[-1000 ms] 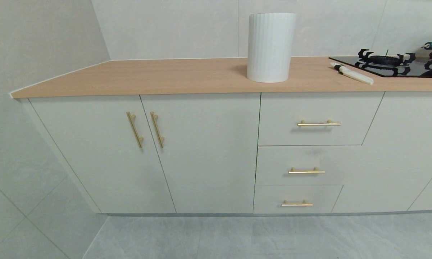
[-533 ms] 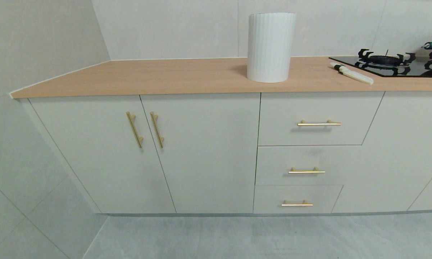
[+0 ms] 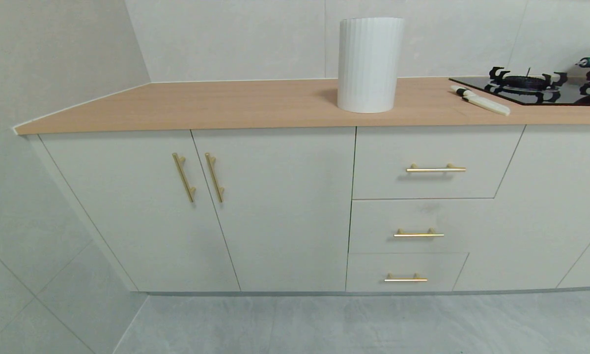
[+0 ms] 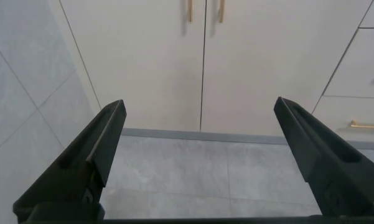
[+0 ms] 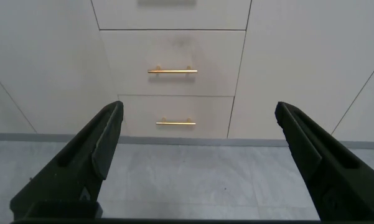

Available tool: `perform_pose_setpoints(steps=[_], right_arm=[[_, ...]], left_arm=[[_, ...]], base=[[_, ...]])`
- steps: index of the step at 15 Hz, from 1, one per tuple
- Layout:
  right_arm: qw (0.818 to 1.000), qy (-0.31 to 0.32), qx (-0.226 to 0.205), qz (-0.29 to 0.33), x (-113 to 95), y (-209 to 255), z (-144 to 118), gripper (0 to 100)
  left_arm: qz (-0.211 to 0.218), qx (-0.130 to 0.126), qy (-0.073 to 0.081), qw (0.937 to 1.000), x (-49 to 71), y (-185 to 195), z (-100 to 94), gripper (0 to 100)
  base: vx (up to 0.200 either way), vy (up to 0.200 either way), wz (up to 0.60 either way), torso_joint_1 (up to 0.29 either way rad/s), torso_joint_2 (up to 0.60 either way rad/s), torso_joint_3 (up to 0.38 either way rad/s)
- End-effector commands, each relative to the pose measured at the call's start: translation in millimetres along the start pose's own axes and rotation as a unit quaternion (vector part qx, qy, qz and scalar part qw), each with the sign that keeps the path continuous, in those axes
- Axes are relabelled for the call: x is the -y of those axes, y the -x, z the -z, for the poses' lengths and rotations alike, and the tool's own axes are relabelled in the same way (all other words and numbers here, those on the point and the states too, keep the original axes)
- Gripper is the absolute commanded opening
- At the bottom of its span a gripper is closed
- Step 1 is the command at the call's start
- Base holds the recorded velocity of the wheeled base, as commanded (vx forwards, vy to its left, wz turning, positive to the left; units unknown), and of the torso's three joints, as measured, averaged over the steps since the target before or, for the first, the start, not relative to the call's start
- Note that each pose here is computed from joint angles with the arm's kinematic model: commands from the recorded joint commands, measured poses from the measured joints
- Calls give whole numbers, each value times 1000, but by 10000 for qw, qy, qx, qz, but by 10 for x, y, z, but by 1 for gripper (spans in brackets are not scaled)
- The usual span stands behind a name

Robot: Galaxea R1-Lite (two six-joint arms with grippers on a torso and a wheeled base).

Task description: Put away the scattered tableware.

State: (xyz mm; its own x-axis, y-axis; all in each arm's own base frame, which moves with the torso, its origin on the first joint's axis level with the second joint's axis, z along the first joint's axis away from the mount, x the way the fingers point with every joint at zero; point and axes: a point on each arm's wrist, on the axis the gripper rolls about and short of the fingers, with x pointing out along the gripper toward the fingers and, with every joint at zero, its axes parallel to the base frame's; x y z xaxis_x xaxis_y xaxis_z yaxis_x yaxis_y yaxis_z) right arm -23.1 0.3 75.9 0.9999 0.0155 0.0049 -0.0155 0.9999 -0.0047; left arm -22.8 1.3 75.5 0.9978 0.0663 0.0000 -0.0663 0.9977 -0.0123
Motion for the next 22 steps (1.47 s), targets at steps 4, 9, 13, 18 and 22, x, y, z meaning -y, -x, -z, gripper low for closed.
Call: perform_pose_setpoints(steps=[4, 9, 13, 18, 22], right_arm=[[10000, -1, -24, -14, 0, -2, 2, 100], [10000, -1, -24, -14, 0, -2, 2, 100], [10000, -1, -24, -14, 0, -2, 2, 100], [10000, -1, -24, -14, 0, -2, 2, 100], [10000, -1, -24, -14, 0, -2, 2, 100]], left_arm=[[-6, 0, 15, 10000, 0, 0, 0, 100], [-6, 0, 15, 10000, 0, 0, 0, 100], [-6, 0, 23, 10000, 0, 0, 0, 100], [-6, 0, 23, 10000, 0, 0, 0, 100], [-6, 0, 23, 10000, 0, 0, 0, 100]], base=[[50, 0, 0, 1, 2, 1], [200, 0, 0, 5, 0, 1], [200, 0, 0, 0, 1, -2], [200, 0, 0, 2, 1, 4], [200, 0, 0, 2, 2, 4]])
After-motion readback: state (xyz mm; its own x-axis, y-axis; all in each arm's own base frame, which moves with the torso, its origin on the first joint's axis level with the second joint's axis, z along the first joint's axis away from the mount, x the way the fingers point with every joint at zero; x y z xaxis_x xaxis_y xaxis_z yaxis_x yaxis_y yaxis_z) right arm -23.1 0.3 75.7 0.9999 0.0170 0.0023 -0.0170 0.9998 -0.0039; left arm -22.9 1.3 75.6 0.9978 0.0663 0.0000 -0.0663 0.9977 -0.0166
